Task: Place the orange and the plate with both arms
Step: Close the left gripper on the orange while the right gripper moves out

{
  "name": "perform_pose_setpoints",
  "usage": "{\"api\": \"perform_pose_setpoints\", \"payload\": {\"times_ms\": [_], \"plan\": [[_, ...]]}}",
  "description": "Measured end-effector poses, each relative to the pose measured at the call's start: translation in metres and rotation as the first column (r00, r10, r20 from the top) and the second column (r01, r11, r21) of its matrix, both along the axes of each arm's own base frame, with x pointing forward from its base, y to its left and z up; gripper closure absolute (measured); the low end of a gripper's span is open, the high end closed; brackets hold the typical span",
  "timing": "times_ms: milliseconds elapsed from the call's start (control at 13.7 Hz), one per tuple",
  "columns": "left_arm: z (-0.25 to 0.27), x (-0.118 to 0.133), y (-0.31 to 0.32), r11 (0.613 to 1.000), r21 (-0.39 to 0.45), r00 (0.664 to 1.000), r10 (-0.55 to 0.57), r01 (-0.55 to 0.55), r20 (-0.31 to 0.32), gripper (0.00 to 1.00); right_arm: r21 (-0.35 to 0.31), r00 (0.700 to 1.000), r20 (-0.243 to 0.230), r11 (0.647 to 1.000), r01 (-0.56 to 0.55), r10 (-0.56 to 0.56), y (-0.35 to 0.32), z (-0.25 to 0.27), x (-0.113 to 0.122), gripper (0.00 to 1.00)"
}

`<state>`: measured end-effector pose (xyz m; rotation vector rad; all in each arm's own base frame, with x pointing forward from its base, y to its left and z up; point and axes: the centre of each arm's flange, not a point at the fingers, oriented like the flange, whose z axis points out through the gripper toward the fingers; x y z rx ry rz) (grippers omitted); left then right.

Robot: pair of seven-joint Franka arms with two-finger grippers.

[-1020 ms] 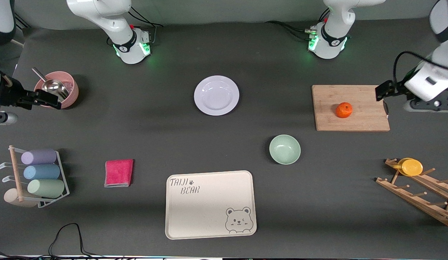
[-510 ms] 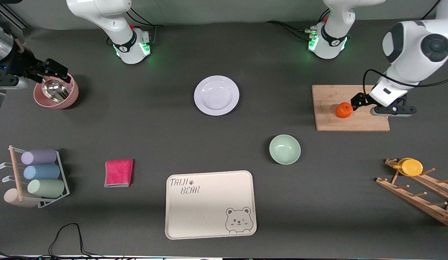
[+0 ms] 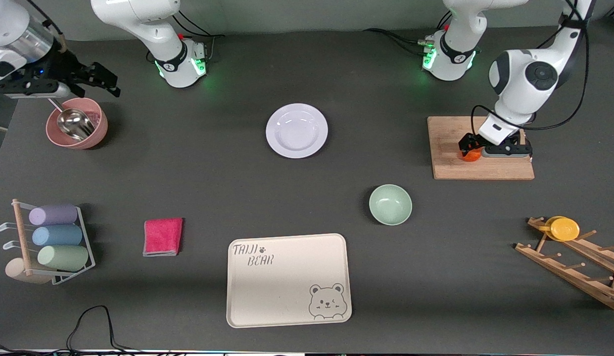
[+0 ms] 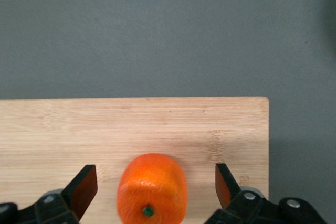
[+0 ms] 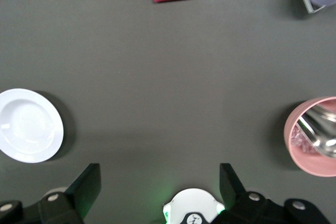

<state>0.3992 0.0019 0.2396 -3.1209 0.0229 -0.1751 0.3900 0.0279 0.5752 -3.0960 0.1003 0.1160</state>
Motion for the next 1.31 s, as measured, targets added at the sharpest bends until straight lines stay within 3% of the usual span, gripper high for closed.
{"api": "perform_pose_setpoints", "payload": {"times_ms": [437,510,729,947,1093,1312], "plan": [[-0.033,-0.006,0.005,1.000,-0.004,0.999,0.015,-0.015,-0.047,0.00,0.010,0.999,-0.029,1.000,0.013,-0.013,0.012,-0.013,-0.013,0.00],[-0.033,-0.006,0.005,1.000,-0.004,0.999,0.015,-0.016,-0.048,0.00,0.047,0.999,-0.044,0.999,0.018,-0.016,0.004,-0.018,-0.013,0.00],[-0.035,-0.008,0.005,1.000,-0.004,0.998,0.017,-0.017,-0.053,0.00,0.248,0.995,-0.103,0.969,0.023,0.003,-0.024,-0.044,-0.015,0.00],[-0.038,-0.010,0.006,1.000,-0.004,0.998,0.021,-0.022,-0.063,0.05,0.420,0.992,-0.126,0.907,0.027,0.028,-0.018,-0.076,-0.019,0.00],[-0.038,-0.011,0.007,1.000,-0.004,0.997,0.023,-0.023,-0.070,0.28,0.498,0.991,-0.124,0.867,0.021,0.047,-0.009,-0.101,-0.023,0.00],[-0.038,-0.011,0.007,1.000,-0.003,0.997,0.024,-0.024,-0.077,0.33,0.602,0.991,-0.100,0.798,-0.015,0.094,0.003,-0.144,-0.027,0.00]]}}
